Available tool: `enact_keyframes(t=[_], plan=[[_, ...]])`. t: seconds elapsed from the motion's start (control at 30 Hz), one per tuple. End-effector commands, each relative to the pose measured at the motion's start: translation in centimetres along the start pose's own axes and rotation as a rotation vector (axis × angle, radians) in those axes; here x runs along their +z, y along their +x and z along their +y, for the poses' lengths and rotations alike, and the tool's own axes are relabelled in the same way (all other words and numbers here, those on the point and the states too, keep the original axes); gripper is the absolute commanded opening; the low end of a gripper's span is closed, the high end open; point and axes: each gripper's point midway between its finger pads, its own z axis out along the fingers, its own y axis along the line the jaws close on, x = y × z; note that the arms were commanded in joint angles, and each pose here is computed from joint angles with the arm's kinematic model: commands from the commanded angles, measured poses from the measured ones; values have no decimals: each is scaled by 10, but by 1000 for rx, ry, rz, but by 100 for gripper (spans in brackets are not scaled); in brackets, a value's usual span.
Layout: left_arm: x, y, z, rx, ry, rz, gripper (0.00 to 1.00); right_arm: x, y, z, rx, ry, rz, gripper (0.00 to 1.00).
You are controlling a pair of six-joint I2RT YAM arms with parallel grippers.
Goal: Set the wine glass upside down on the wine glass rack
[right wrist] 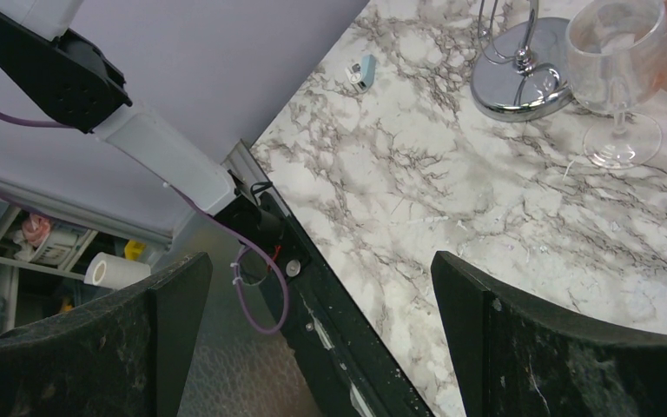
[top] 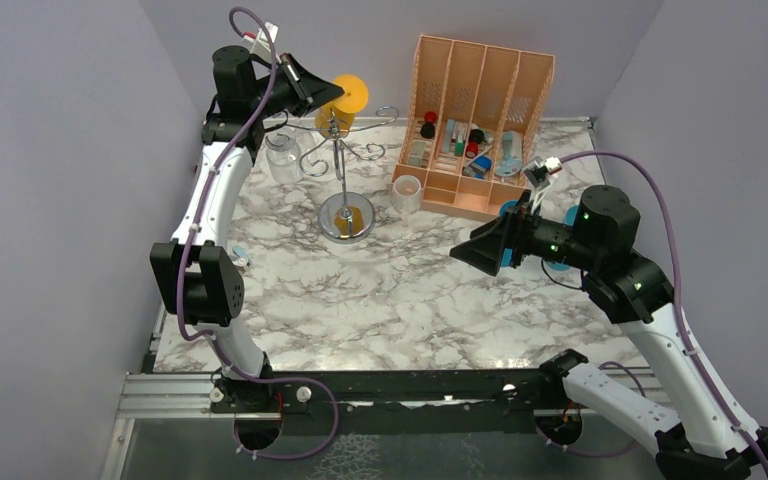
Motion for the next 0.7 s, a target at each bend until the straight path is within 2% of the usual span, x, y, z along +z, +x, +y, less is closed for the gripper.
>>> enact_keyframes(t=[0.0,0.67], plan=[[-3,-6,-23,42,48,-4,4,-1,-3,6,-24,-31,-10,100],[18,-14,-26,50,64,-7,4,2,-4,4,-28,-29,-12,100]])
